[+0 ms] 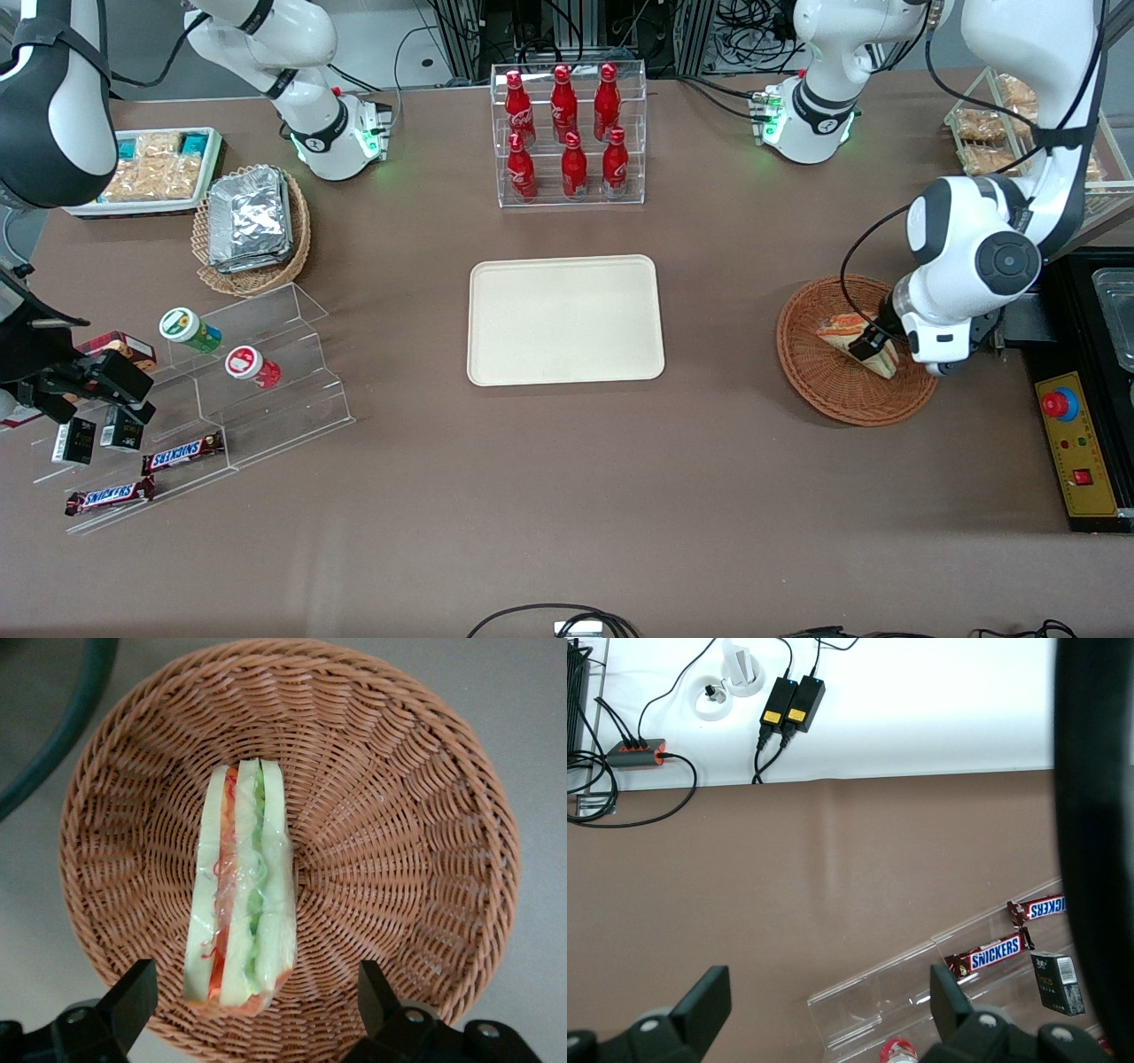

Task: Place sandwich from basket to tray
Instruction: 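Lower the left gripper and close it on the wrapped sandwich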

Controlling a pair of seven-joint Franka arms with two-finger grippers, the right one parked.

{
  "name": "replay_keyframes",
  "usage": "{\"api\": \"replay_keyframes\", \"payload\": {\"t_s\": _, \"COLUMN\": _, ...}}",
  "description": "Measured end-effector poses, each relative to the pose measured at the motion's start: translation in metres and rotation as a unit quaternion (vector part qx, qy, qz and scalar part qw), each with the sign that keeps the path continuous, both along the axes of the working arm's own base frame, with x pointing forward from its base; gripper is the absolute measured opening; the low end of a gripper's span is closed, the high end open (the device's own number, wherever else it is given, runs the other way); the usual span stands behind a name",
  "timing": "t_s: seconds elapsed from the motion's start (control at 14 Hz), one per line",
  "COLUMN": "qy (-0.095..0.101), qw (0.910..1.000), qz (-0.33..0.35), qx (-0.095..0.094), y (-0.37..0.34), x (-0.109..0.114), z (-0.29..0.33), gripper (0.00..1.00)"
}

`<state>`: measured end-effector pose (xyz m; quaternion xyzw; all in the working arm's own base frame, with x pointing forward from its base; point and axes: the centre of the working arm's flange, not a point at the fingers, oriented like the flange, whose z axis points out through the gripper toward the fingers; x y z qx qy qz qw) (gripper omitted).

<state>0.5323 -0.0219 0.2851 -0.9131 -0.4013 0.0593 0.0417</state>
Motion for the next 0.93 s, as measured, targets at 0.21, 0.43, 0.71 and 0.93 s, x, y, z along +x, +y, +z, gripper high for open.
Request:
{"api": "replay_keyframes", "payload": {"t_s": 0.21, "qy": -0.003, "qw": 0.9999, "qz": 0.01, "qx": -0.002, "y": 0.005, "x": -0.001, "z": -0.019, "gripper": 1.0}}
{"api": "replay_keyframes", "payload": {"t_s": 0.43, "qy": -0.003, "qw": 0.9998, "qz": 0.02, "qx": -0.002, "y": 0.016, "x": -0.003, "z": -0.032, "gripper": 1.0}}
{"api": "replay_keyframes", "payload": {"t_s": 0.71, "qy": -0.002, "qw": 0.9997, "qz": 0.024, "qx": 0.0, "y": 0.018, "x": -0.005, "z": -0.046, "gripper": 1.0}}
{"api": "replay_keyframes", "payload": {"t_s": 0.93, "qy": 0.004, "qw": 0.9995, "qz": 0.03, "qx": 0.002, "y": 0.019, "x": -0.006, "z": -0.054, "gripper": 0.98}}
